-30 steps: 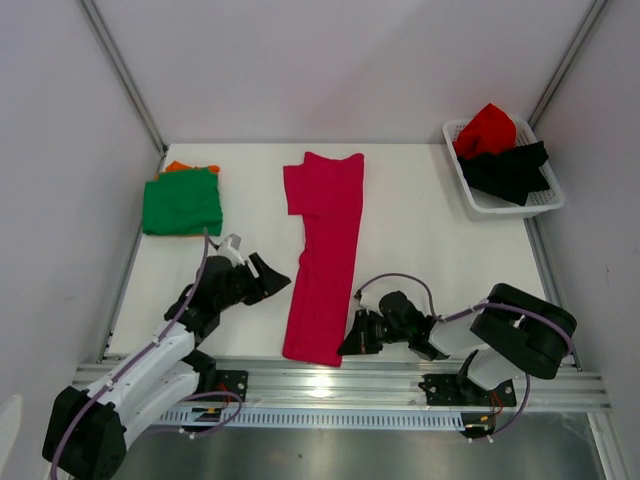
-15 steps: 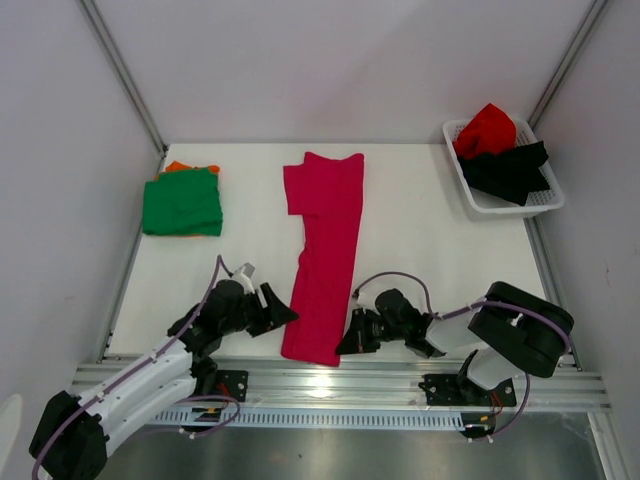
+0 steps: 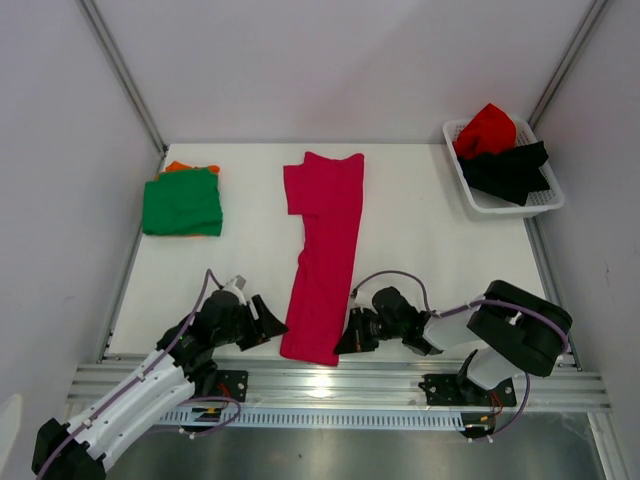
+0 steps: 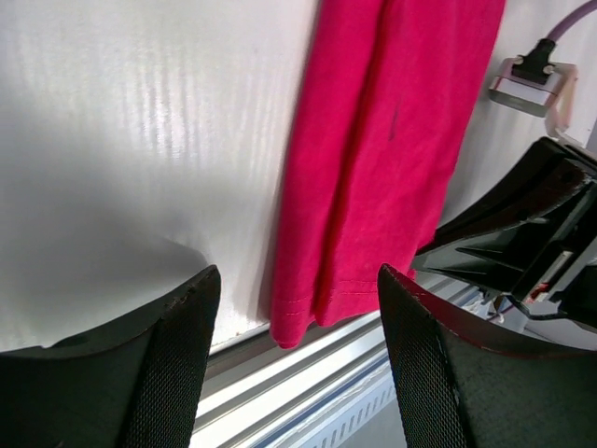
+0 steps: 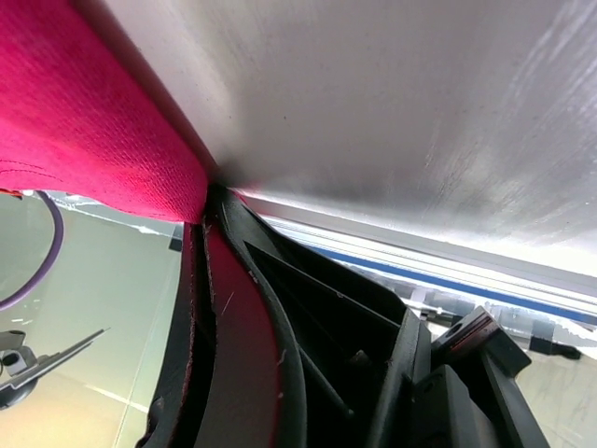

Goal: Fold and stack the t-shirts
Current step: Grab the bottom of the folded rectangular tshirt with both arms

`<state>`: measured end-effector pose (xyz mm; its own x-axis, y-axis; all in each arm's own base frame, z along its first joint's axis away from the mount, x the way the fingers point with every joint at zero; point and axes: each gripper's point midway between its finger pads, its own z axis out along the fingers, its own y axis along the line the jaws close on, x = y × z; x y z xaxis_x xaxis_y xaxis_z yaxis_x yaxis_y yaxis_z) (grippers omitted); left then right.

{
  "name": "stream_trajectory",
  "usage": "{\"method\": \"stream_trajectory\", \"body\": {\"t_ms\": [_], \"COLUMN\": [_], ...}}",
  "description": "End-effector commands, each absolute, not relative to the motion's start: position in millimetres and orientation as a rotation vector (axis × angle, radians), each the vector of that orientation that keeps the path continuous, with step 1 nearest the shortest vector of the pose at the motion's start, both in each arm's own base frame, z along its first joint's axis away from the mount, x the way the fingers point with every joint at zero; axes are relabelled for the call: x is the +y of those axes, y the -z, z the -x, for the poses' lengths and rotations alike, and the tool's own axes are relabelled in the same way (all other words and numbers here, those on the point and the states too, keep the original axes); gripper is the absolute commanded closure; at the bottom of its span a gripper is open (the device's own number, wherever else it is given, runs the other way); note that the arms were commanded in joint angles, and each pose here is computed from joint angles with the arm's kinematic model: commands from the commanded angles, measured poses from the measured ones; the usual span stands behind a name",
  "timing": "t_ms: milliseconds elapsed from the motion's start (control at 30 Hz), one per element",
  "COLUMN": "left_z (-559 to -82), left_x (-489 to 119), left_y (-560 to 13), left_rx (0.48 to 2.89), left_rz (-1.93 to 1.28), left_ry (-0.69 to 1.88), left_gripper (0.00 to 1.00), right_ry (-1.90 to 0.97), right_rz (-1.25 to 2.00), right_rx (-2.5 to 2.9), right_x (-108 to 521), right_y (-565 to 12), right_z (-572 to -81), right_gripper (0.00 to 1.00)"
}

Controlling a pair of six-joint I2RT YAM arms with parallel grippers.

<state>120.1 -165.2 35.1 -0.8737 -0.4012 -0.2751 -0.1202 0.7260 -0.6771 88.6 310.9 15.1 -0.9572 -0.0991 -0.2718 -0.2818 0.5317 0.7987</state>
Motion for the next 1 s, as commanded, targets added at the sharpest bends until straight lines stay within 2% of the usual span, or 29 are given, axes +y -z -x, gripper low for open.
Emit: {"method": "stream_trajectory", "body": {"t_ms": [0, 200, 233, 267, 333, 433, 600, 967], "left_z": [-116, -111, -108, -107, -104, -104, -106, -115], "left_x": [-160, -159, -158, -156, -151, -150, -151, -150], "left_y": [-30, -23, -22, -20, -16, -15, -17, -25], "left_rx": [2.549, 2.607, 2.629, 2.641, 2.655, 2.650, 2.638, 2.626], "left_rz": [0.438, 0.423, 0.423, 0.425, 0.425, 0.422, 0.417, 0.373], "left_ry": [0.910, 0.883, 0.868, 0.850, 0.819, 0.814, 0.817, 0.773], "left_gripper": [0.28, 0.29, 0.29, 0.29, 0.29, 0.29, 0.29, 0.29], "right_ry": [-1.204, -1.208, -1.213, -1.219, -1.220, -1.222, -1.207, -1.233], "right_rz": [0.313, 0.317, 0.319, 0.330, 0.337, 0.349, 0.329, 0.233], "right_rx": [2.735, 2.742, 2.741, 2.744, 2.751, 2.749, 2.751, 2.733], "right_x": [285, 282, 282, 282, 279, 276, 266, 261], "right_y": [22, 22, 20, 19, 17, 11, 4, 13], "right_z": [-78, -75, -74, -72, -69, -66, -61, -55], "right_gripper": [0.98, 0.97, 0.94, 0.81, 0.65, 0.59, 0.54, 0.52]}}
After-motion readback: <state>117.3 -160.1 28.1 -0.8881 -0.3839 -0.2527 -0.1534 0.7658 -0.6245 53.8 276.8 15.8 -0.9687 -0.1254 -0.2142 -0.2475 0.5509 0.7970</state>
